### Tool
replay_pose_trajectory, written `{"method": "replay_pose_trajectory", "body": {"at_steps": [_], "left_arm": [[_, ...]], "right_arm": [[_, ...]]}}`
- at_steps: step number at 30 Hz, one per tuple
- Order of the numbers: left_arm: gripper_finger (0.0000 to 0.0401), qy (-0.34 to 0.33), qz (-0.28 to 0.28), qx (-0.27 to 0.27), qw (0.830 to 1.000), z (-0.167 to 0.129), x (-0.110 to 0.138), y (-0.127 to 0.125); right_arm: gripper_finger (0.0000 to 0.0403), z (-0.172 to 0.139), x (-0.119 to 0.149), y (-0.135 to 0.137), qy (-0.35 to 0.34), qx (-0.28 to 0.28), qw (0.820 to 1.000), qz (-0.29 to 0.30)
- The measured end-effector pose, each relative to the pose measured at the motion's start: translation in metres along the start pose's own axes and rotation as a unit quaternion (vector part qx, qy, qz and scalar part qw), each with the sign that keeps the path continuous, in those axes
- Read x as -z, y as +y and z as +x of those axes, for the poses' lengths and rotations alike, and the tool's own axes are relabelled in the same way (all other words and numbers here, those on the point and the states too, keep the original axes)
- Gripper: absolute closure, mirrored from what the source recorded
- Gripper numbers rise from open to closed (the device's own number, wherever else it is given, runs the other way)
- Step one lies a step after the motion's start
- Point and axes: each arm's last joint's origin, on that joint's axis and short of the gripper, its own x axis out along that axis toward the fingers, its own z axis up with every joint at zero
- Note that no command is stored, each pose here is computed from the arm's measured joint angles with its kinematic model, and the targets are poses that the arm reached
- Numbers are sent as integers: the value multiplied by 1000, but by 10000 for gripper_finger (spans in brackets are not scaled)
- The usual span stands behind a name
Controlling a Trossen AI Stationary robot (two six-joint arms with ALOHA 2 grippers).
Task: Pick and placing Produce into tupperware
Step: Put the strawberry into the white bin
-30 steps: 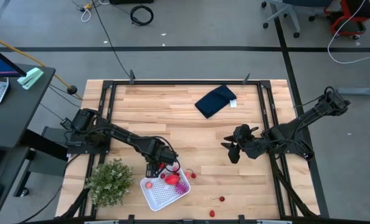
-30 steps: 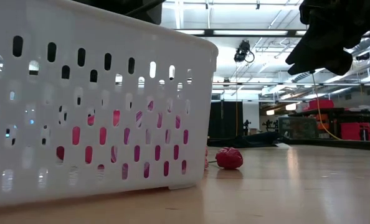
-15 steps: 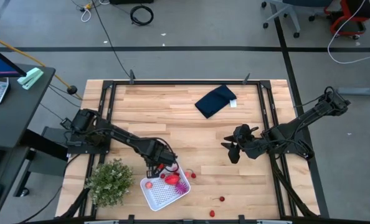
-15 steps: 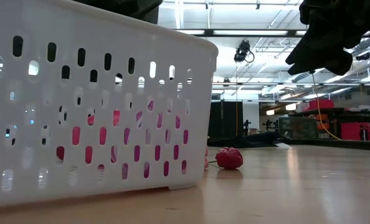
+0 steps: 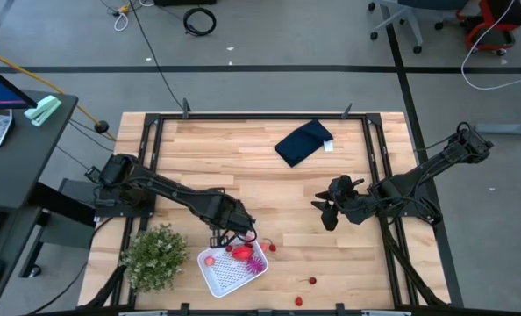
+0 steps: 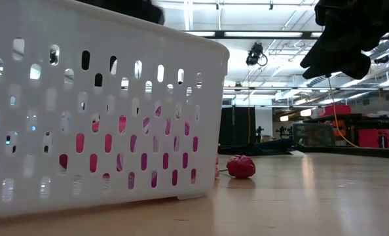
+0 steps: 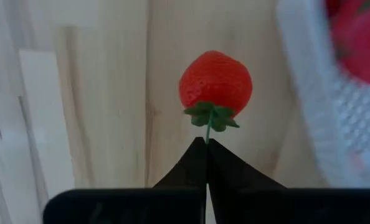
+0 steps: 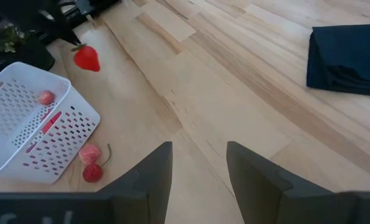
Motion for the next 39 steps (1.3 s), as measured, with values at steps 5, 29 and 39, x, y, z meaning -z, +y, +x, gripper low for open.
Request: {"method": "replay_pose_trajectory", "body": {"at_steps": [5, 29, 39], "left_arm": [[397, -57, -11, 13, 998, -29, -12, -7], [389, -100, 10, 71, 992, -37, 19, -116], [385, -57, 12, 62, 996, -4, 12, -130]], "right_arm": [[243, 0, 0, 0, 0, 0, 1000, 0], [243, 0, 0, 0, -1, -2, 1000, 23], [243, 0, 0, 1, -2, -3, 999, 36]]}}
